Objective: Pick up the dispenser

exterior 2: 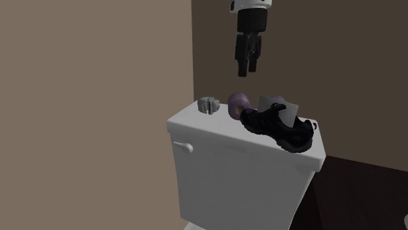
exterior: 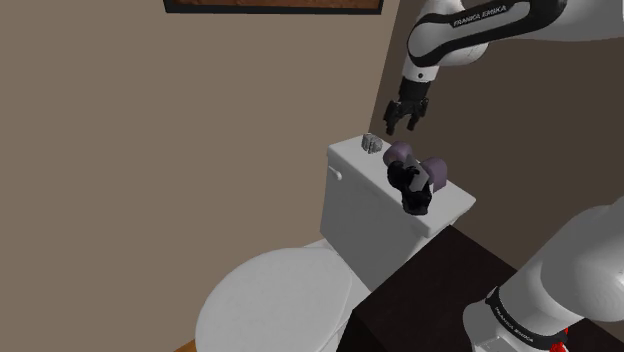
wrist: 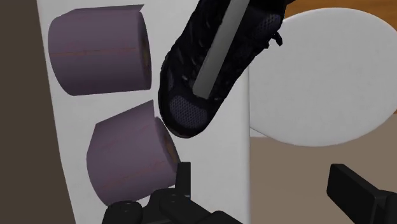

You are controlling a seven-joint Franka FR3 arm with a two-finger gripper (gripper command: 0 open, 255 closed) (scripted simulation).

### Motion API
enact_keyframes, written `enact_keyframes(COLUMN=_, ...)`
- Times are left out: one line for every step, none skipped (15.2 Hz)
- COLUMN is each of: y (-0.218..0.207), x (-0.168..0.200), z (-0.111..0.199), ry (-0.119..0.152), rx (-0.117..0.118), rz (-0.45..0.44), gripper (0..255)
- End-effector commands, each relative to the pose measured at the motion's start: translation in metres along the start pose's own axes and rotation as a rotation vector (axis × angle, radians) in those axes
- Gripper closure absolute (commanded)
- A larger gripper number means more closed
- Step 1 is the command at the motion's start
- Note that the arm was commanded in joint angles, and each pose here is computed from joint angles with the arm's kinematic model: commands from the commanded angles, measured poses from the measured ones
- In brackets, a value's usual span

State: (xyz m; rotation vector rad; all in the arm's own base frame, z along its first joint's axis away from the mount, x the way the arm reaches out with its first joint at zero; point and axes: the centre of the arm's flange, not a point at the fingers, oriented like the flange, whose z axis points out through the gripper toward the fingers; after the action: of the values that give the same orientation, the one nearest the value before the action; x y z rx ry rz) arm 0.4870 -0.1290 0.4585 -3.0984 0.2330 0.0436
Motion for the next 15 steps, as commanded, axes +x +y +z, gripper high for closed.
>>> enact_keyframes(y=0.007, x=0.024, z=0.013, ry=-0.009, rx=-0.005, rz=0.0, gripper=0)
enact_keyframes(y=0.012, x=0.035, z=0.02, ry=-0.013, rx=-0.008, rz=0.0, gripper=0)
enact_keyframes(y=0.017, x=0.046, z=0.026, ry=-0.018, rx=-0.01, rz=0.0, gripper=0)
enact_keyframes(y=0.022, x=0.057, z=0.032, ry=-0.023, rx=-0.013, rz=0.0, gripper=0)
enact_keyframes(y=0.026, x=0.068, z=0.039, ry=-0.027, rx=-0.015, rz=0.001, gripper=0)
enact_keyframes(y=0.031, x=0.079, z=0.045, ry=-0.032, rx=-0.017, rz=0.001, gripper=0)
enact_keyframes(y=0.036, x=0.09, z=0.052, ry=-0.036, rx=-0.02, rz=0.001, gripper=0)
enact_keyframes(y=0.04, x=0.101, z=0.059, ry=-0.041, rx=-0.022, rz=0.001, gripper=0)
enact_keyframes(y=0.045, x=0.112, z=0.065, ry=-0.045, rx=-0.024, rz=0.001, gripper=0)
enact_keyframes(y=0.05, x=0.123, z=0.072, ry=-0.05, rx=-0.027, rz=0.001, gripper=0)
enact_keyframes(y=0.055, x=0.134, z=0.079, ry=-0.054, rx=-0.029, rz=0.002, gripper=0)
enact_keyframes(y=0.06, x=0.144, z=0.085, ry=-0.059, rx=-0.032, rz=0.002, gripper=0)
enact_keyframes(y=0.065, x=0.155, z=0.092, ry=-0.064, rx=-0.034, rz=0.002, gripper=0)
enact_keyframes(y=0.069, x=0.166, z=0.099, ry=-0.068, rx=-0.036, rz=0.002, gripper=0)
enact_keyframes(y=0.074, x=0.177, z=0.106, ry=-0.073, rx=-0.039, rz=0.002, gripper=0)
